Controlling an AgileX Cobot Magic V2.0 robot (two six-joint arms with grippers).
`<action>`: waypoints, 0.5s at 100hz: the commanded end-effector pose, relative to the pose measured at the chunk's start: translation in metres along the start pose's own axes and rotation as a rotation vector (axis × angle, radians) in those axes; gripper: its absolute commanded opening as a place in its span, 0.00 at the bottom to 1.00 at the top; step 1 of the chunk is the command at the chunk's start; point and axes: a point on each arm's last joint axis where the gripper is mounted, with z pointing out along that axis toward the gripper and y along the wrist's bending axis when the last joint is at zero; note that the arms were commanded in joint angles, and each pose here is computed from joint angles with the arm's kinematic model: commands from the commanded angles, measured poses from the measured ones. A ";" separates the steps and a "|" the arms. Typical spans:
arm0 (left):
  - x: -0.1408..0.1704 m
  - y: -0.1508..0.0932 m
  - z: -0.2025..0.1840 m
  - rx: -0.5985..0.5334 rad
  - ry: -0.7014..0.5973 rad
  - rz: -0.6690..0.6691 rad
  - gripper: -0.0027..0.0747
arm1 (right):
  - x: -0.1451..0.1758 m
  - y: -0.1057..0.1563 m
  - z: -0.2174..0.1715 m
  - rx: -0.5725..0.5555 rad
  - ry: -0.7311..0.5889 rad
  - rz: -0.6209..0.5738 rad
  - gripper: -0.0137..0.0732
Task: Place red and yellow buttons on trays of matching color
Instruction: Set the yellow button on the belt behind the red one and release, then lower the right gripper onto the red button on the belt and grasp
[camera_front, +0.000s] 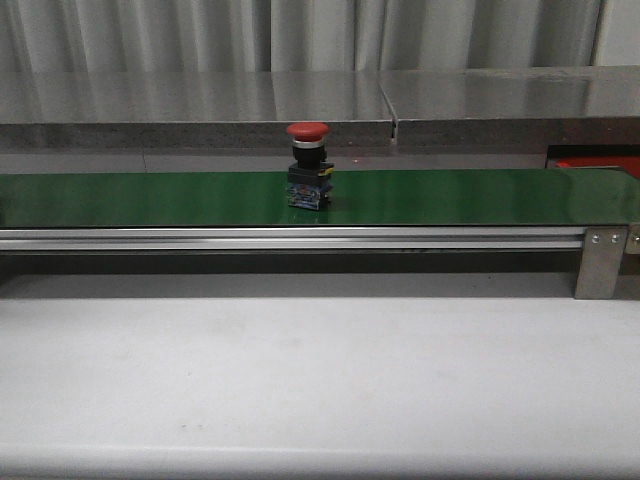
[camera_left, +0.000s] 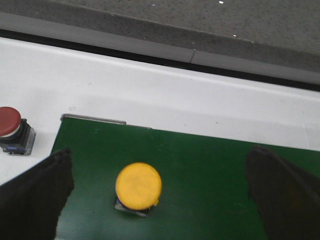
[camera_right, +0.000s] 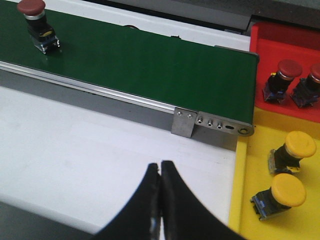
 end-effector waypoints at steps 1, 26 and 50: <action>-0.005 -0.015 -0.035 -0.009 -0.141 0.032 0.86 | -0.012 -0.001 -0.004 0.018 -0.078 0.001 0.02; 0.055 -0.049 -0.086 0.056 -0.201 0.075 0.86 | -0.012 -0.001 -0.004 0.017 -0.077 0.001 0.02; 0.104 -0.065 -0.125 0.141 -0.238 0.080 0.80 | -0.012 -0.001 -0.004 0.018 -0.079 0.001 0.02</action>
